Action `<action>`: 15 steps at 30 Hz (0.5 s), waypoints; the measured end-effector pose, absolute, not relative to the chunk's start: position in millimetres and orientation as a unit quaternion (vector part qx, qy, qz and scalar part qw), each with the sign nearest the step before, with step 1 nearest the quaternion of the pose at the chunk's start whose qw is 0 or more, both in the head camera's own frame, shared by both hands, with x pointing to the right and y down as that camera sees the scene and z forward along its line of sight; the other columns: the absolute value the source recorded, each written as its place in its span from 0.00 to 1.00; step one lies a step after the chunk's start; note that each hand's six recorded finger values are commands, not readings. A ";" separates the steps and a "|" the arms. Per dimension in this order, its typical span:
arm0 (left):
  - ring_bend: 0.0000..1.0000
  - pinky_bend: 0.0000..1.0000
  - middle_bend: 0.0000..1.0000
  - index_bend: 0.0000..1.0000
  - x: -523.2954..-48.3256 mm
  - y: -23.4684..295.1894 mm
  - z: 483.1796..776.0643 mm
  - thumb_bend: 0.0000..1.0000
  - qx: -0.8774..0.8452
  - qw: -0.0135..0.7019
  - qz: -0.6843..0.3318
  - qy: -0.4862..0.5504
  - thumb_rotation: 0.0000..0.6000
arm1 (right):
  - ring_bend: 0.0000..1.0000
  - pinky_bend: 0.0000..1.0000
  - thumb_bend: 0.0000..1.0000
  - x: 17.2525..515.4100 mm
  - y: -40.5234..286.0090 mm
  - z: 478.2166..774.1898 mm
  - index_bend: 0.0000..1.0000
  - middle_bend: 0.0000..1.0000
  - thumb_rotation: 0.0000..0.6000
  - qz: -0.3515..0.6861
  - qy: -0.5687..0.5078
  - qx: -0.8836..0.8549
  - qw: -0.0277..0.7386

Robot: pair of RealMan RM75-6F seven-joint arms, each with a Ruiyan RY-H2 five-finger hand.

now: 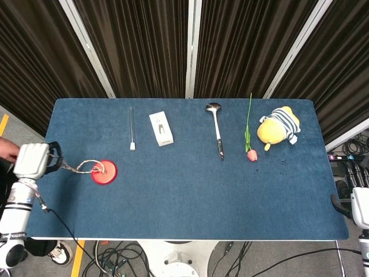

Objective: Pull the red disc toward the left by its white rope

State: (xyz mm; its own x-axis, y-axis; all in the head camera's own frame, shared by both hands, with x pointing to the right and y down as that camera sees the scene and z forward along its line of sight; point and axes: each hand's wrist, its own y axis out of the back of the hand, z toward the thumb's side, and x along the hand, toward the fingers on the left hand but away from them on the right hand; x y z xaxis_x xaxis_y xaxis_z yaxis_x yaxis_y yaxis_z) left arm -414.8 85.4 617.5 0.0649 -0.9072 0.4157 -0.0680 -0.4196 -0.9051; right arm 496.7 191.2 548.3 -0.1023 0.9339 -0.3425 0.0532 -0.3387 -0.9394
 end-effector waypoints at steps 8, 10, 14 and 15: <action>0.15 0.31 0.30 0.24 -359.0 91.6 637.9 0.18 -0.739 0.296 -0.461 0.392 1.00 | 0.00 0.00 0.26 501.2 192.4 550.1 0.00 0.00 1.00 0.601 -0.442 -0.558 0.363; 0.00 0.09 0.01 0.05 -352.9 96.1 647.3 0.07 -0.755 0.280 -0.471 0.359 1.00 | 0.00 0.00 0.26 502.8 192.4 549.6 0.00 0.00 1.00 0.602 -0.444 -0.556 0.362; 0.00 0.01 0.00 0.01 -347.2 110.7 668.4 0.00 -0.770 0.264 -0.512 0.275 1.00 | 0.00 0.00 0.26 505.6 193.2 549.7 0.00 0.00 1.00 0.605 -0.444 -0.554 0.360; 0.00 0.01 0.00 0.01 -346.7 113.7 670.9 0.00 -0.770 0.264 -0.517 0.263 1.00 | 0.00 0.00 0.26 506.1 193.8 550.0 0.00 0.00 1.00 0.606 -0.444 -0.554 0.359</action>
State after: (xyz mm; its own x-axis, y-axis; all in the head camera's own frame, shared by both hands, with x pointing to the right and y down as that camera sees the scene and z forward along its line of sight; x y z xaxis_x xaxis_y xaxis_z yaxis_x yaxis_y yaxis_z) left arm -346.7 113.7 670.9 0.3265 -0.6790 0.6576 -0.1329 -0.7217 -0.6793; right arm 506.1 193.8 550.0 -0.1287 0.9271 -0.3521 0.0559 -0.3477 -0.9359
